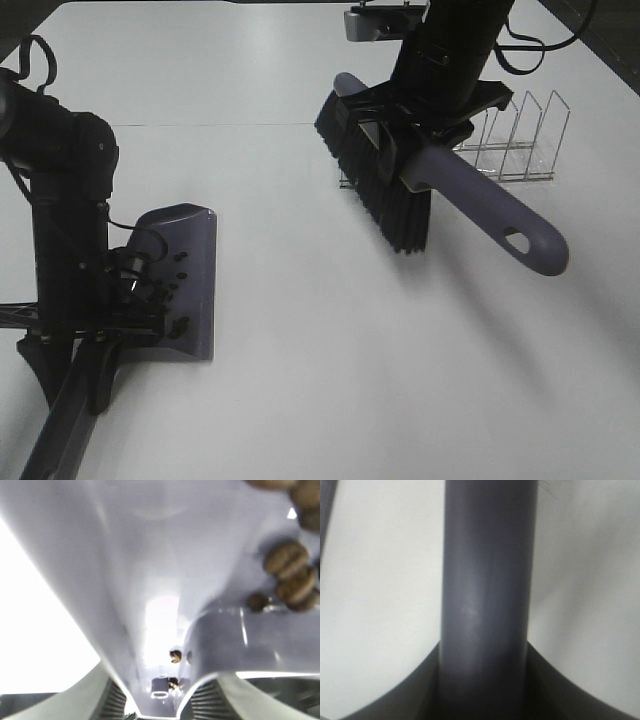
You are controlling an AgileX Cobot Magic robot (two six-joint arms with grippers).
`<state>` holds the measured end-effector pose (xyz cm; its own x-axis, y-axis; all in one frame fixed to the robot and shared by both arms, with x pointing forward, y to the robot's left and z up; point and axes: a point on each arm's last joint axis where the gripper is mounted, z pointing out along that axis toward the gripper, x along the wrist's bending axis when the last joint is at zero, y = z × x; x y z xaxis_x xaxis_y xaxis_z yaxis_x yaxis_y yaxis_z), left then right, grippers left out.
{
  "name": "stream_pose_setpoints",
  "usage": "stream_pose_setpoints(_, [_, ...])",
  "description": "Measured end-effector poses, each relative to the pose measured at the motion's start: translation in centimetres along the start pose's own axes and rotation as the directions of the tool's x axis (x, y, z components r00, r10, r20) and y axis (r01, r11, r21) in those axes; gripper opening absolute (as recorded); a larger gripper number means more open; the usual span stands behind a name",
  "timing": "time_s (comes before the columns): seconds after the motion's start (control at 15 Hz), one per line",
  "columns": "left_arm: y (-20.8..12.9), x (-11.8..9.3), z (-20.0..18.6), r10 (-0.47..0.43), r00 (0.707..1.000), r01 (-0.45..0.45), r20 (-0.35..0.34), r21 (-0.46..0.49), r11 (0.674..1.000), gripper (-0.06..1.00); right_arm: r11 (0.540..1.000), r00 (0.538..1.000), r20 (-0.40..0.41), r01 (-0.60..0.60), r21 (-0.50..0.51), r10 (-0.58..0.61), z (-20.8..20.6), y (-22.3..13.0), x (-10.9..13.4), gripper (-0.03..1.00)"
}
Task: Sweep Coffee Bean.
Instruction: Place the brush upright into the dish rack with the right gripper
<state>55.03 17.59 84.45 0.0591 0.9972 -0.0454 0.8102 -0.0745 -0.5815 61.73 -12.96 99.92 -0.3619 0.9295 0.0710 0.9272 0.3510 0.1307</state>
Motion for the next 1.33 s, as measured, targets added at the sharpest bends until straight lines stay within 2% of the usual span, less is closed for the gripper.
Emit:
stream_pose_setpoints(0.2, [0.8, -0.6, -1.2, 0.003, 0.999, -0.001, 0.035, -0.047, 0.999, 0.32, 0.998, 0.994, 0.105, 0.019, 0.058, -0.025, -0.1, -0.5, -1.0, 0.34])
stream_pose_setpoints(0.4, [1.5, -0.5, -2.1, -0.014, 0.998, 0.019, 0.060, -0.087, 0.996, 0.31, 0.998, 0.993, 0.119, 0.013, 0.057, -0.020, -0.1, -0.5, -1.3, 0.34])
stream_pose_setpoints(0.47, [2.0, 0.5, -2.6, -0.044, 0.994, 0.055, 0.096, -0.111, 0.992, 0.31, 0.997, 0.995, 0.096, -0.044, 0.057, 0.039, -0.1, -0.5, -2.9, 0.34])
stream_pose_setpoints(0.6, [2.3, 1.5, -3.0, -0.063, 0.992, 0.077, 0.110, -0.127, 0.989, 0.31, 0.987, 0.989, 0.086, -0.130, 0.096, 0.122, 0.6, -1.6, -5.8, 0.34])
stream_pose_setpoints(0.87, [2.5, 2.1, -3.4, -0.043, 0.997, 0.052, 0.058, -0.157, 0.986, 0.31, 0.937, 0.957, 0.105, -0.285, 0.203, 0.269, 2.7, -4.8, -11.1, 0.34])
stream_pose_setpoints(1.0, [3.0, 2.3, -4.1, -0.034, 0.999, 0.042, 0.041, -0.209, 0.977, 0.31, 0.932, 0.945, 0.112, -0.324, 0.162, 0.308, 2.8, -4.8, -12.3, 0.34])
stream_pose_setpoints(1.2, [4.5, 2.1, -5.8, -0.012, 0.999, 0.027, 0.044, -0.365, 0.931, 0.31, 0.936, 0.938, 0.103, -0.339, 0.090, 0.330, 2.9, -4.2, -12.5, 0.34])
stream_pose_setpoints(1.33, [5.4, 2.0, -6.2, -0.011, 0.999, 0.026, 0.040, -0.390, 0.921, 0.31, 0.939, 0.937, 0.107, -0.339, 0.055, 0.332, 2.9, -3.9, -12.7, 0.34])
